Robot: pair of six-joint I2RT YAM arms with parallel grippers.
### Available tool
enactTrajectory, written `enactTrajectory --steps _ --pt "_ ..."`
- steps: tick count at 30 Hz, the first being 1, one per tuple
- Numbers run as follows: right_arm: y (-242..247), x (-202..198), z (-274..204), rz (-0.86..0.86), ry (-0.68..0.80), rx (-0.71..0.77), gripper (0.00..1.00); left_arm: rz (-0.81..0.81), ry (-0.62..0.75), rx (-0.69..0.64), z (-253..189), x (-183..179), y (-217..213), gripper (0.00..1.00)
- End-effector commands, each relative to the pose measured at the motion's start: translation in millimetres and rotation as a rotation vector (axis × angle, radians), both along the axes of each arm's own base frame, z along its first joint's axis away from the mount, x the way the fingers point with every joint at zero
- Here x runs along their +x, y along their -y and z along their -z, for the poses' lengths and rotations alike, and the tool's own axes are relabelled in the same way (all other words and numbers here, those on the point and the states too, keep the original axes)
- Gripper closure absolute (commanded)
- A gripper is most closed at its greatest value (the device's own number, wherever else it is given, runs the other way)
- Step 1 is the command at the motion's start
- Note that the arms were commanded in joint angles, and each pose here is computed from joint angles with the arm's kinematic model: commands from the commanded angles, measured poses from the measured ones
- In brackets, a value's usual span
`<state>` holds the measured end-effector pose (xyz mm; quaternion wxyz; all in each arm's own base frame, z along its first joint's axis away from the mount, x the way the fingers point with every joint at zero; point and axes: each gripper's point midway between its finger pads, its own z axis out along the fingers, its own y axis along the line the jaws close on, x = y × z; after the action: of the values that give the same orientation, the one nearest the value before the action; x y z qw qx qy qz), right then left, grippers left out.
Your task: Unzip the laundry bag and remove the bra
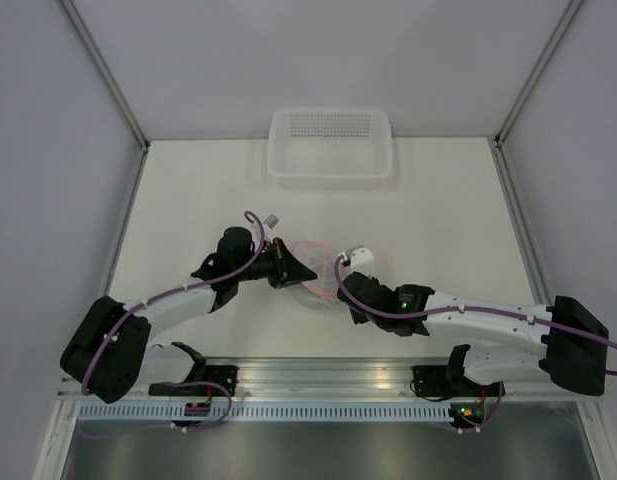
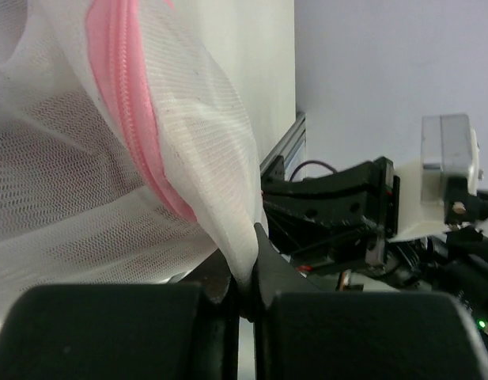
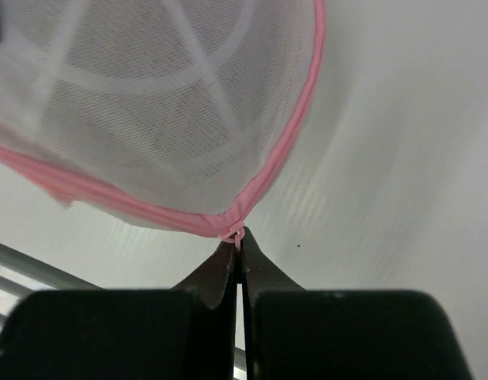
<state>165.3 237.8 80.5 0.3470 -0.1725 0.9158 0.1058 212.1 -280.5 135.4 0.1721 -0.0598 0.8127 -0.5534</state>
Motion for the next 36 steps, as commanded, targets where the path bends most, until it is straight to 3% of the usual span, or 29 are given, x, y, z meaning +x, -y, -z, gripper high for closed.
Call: enactTrajectory --steps 1,6,14,15,16,17,18,20,23,27,31,36 --pt "39.9 4.4 10.4 0.093 0.011 -0.191 1.0 0.119 0.15 0.006 -17.7 9.5 0.3 0.98" --pt "37.2 7.8 10.0 0.102 0.018 -0.199 1.0 0.258 0.242 -0.056 -35.4 13.8 12.6 0.98" --pt "19.2 11.9 -33.2 0.072 0.088 -0.002 1.0 0.373 0.307 -0.139 -65.8 61.7 47.6 0.98" --pt "17.3 12.0 -37.0 0.066 0.093 0.012 1.0 0.37 0.246 -0.143 -53.8 68.0 52.5 0.94" --pt "15.8 12.9 -42.4 0.067 0.102 0.035 1.0 0.384 0.288 -0.18 -63.9 73.4 57.3 0.9" --pt "14.9 12.3 -43.3 0.063 0.102 0.038 0.99 0.383 0.268 -0.193 -63.0 76.2 58.9 0.81" --pt "13.6 12.2 -44.4 0.058 0.101 0.041 0.99 0.371 0.225 -0.201 -60.1 78.2 59.7 0.51" --pt "10.6 11.4 -43.4 0.051 0.094 0.048 0.99 0.318 0.197 -0.182 -49.5 79.5 56.9 0.3" --pt "5.0 9.6 -39.4 0.033 0.079 0.059 1.0 0.175 0.145 -0.06 -26.0 71.3 40.2 0.15" --pt "-8.6 3.9 -34.2 -0.026 0.054 0.1 1.0 -0.009 0.081 0.089 -1.4 48.4 4.1 0.09" --pt "-30.8 -5.6 -34.3 -0.122 0.022 0.176 1.0 -0.078 0.086 0.078 -17.5 27.0 -9.1 0.04" --pt "-40.0 -14.1 -28.5 -0.178 -0.014 0.2 0.99 -0.038 0.095 0.062 -35.1 9.2 2.9 0.02"
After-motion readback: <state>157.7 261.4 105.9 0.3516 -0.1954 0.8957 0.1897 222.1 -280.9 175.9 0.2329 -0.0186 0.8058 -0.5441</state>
